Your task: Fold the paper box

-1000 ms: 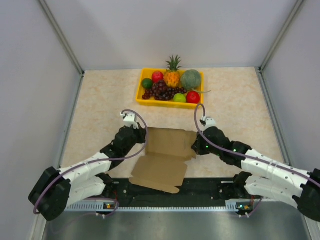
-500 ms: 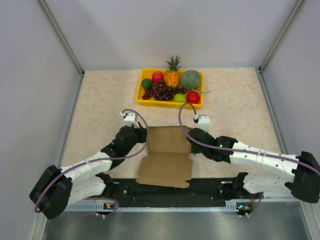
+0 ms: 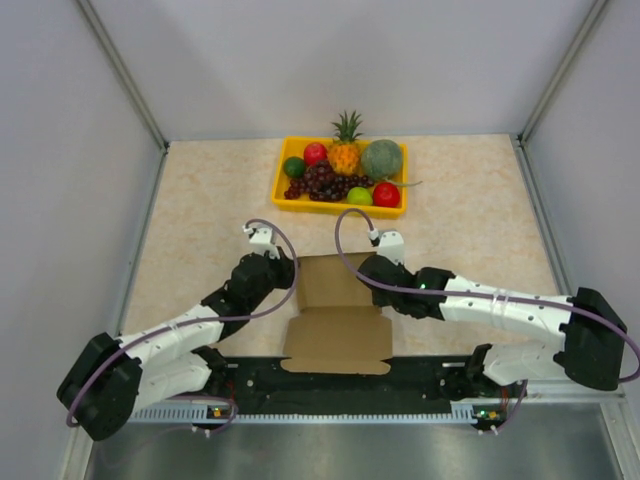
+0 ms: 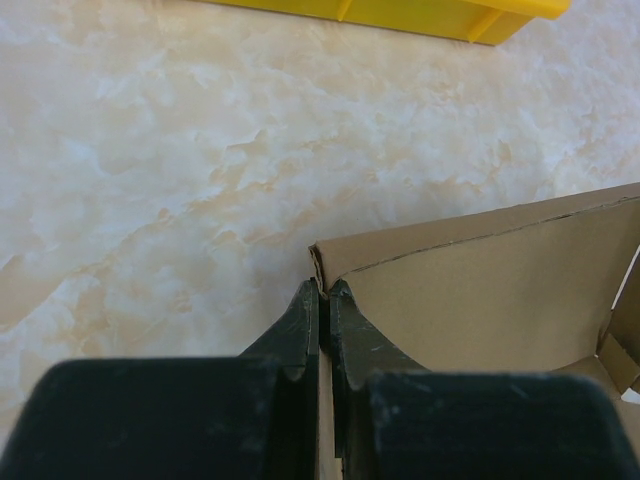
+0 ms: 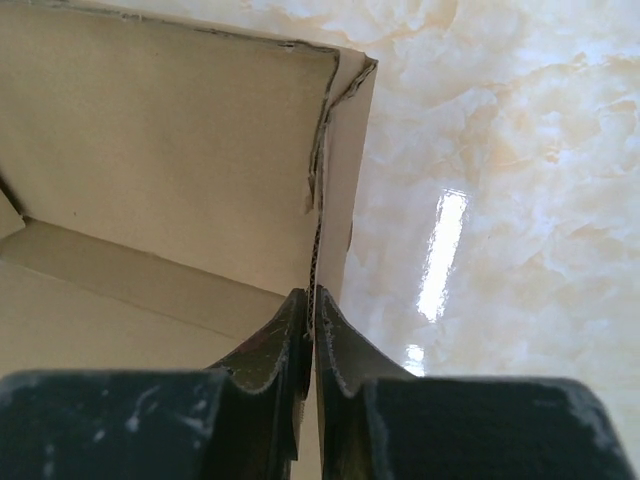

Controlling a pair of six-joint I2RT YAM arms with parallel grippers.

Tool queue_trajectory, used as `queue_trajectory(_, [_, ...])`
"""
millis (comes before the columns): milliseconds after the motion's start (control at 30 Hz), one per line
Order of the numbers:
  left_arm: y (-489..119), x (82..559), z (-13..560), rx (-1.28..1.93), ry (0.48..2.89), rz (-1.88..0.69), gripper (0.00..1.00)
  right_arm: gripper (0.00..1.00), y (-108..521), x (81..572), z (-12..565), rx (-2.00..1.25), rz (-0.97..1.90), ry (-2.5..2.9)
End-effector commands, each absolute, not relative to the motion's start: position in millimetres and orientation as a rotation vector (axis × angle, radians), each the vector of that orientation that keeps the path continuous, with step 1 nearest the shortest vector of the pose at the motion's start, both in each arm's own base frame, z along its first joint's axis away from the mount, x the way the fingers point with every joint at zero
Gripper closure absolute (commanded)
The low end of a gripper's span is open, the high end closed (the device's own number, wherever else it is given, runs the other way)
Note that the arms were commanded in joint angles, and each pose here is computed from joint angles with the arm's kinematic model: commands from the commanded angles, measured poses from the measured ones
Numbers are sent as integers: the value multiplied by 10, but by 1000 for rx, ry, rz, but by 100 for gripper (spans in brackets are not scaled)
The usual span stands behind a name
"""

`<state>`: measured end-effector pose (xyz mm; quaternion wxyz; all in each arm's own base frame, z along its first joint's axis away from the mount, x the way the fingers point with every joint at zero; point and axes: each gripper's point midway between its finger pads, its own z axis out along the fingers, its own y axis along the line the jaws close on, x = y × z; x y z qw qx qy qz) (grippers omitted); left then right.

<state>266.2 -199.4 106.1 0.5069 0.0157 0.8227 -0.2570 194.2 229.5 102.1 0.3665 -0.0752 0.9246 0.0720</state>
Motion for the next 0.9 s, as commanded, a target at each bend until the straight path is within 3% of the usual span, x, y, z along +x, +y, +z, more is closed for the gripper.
queue_trajectory(0, [-2301,2579,1474,146,1887,-785,100,91,2579,2055,1359,-190,388,2271])
queue_trajectory(133, [-2240,2576,1388,146,1947,-726,100,76,2561,2000,1307,-209,405,2293])
queue_trajectory(300, [-2250,2548,1284,154,2025,-708,100,67,2640,1943,1292,-221,442,2329])
queue_trajectory(533, [-2237,2554,1261,148,2004,-712,100,44,2691,1862,1514,-255,581,2270])
queue_trajectory(867, [-2307,2532,1313,161,1988,-761,100,39,2740,1760,1658,-245,865,2155])
